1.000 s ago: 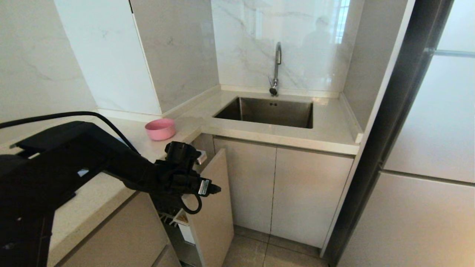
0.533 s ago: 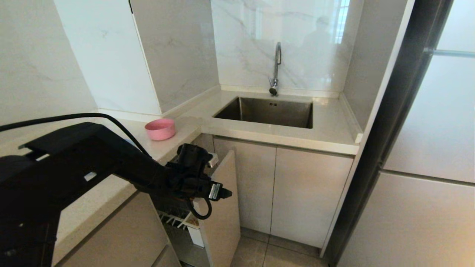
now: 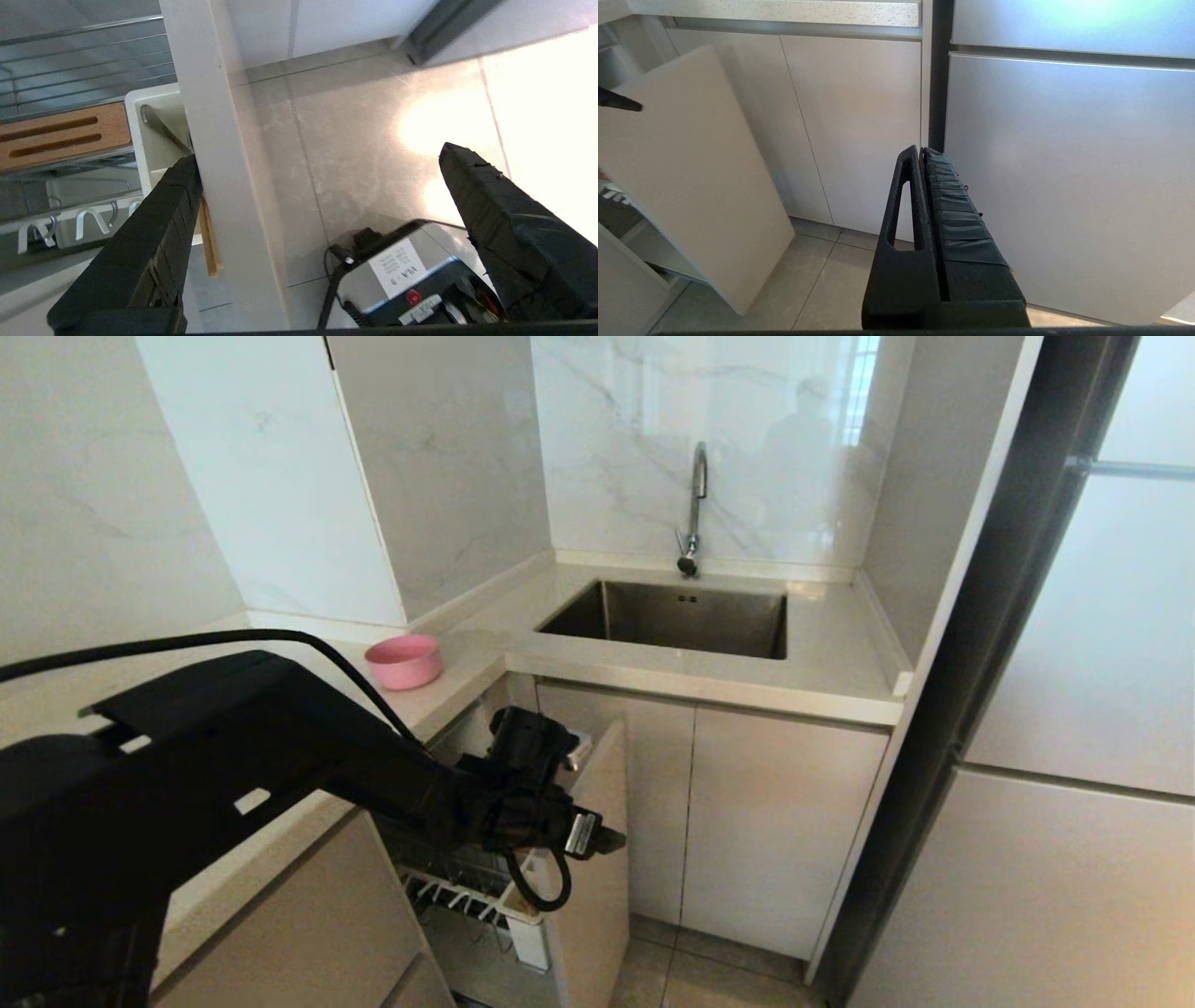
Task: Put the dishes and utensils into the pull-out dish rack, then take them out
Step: Open the cupboard
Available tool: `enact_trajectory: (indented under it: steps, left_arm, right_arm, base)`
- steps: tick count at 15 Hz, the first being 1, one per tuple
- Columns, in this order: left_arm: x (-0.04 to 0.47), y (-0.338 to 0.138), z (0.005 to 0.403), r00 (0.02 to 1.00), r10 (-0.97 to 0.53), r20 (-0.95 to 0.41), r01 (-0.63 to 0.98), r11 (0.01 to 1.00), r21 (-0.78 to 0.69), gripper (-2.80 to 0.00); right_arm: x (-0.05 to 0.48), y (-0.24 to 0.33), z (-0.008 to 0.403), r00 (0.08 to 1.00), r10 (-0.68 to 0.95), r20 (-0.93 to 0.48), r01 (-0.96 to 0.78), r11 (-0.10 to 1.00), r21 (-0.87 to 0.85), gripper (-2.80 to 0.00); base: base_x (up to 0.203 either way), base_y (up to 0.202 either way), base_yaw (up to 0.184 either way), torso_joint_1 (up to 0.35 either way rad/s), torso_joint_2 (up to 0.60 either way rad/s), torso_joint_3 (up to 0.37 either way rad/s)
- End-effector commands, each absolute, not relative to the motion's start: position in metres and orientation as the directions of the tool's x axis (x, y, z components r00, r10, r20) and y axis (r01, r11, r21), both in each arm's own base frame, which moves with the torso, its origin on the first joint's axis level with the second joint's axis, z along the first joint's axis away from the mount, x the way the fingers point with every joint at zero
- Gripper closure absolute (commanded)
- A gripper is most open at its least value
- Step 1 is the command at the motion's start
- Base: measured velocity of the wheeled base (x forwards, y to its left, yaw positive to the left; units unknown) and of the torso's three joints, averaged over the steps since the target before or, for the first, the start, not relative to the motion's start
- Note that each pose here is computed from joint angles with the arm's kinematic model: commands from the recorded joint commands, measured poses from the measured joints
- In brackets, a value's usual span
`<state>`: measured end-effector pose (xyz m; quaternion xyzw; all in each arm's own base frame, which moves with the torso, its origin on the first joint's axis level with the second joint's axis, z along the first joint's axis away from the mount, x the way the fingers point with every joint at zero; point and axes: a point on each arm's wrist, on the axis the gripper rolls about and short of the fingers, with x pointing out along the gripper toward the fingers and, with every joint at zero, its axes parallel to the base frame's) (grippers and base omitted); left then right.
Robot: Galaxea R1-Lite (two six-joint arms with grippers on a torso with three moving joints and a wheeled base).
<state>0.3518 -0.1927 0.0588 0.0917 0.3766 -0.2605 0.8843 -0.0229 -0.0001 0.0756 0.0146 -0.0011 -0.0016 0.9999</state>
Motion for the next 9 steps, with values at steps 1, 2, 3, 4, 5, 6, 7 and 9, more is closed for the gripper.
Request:
enact_trajectory:
  steps: [1,2,3,4,5,6,7,9]
  left_arm:
    - [0.346,-0.203,0.06,0.572,-0.409,-0.711,0.548,0.835,-0.04,-2.8]
    - [0.343,-0.208,0.06,0.566,-0.418,-0.71,0.56,0.828,-0.041,-2.8]
    - [0.34,-0.214,0.06,0.561,-0.426,-0.709,0.572,0.819,-0.04,-2.8]
    - [0.337,-0.219,0.06,0.558,-0.431,-0.709,0.581,0.813,-0.037,-2.8]
    - [0.334,-0.224,0.06,0.553,-0.439,-0.708,0.592,0.805,-0.037,-2.8]
    - [0.331,-0.228,0.06,0.547,-0.446,-0.708,0.602,0.797,-0.036,-2.8]
    - [0.329,-0.233,0.06,0.543,-0.453,-0.707,0.612,0.79,-0.036,-2.8]
    - [0.325,-0.24,0.06,0.534,-0.465,-0.706,0.629,0.777,-0.036,-2.8]
  right_arm:
    - [-0.023,0.0,0.076,1.0,-0.003,0.003,0.003,1.0,0.029,0.0]
    - [-0.023,0.0,0.076,1.0,-0.003,0.003,0.003,1.0,0.029,0.0]
    - [-0.023,0.0,0.076,1.0,-0.003,0.003,0.003,1.0,0.029,0.0]
    - [-0.023,0.0,0.076,1.0,-0.003,0.003,0.003,1.0,0.029,0.0]
    - [-0.023,0.0,0.076,1.0,-0.003,0.003,0.003,1.0,0.029,0.0]
    - [-0.023,0.0,0.076,1.0,-0.003,0.003,0.003,1.0,0.029,0.0]
    - [-0.023,0.0,0.076,1.0,-0.003,0.003,0.003,1.0,0.029,0.0]
    - [-0.023,0.0,0.076,1.0,-0.003,0.003,0.003,1.0,0.029,0.0]
  base:
    - [0.0,0.0,0.0,0.0,0.0,0.0]
    - [0.0,0.0,0.0,0.0,0.0,0.0]
    - [0.0,0.0,0.0,0.0,0.0,0.0]
    - [0.0,0.0,0.0,0.0,0.0,0.0]
    - [0.0,0.0,0.0,0.0,0.0,0.0]
    - [0.0,0.0,0.0,0.0,0.0,0.0]
    - [0.0,0.0,0.0,0.0,0.0,0.0]
    - [0.0,0.0,0.0,0.0,0.0,0.0]
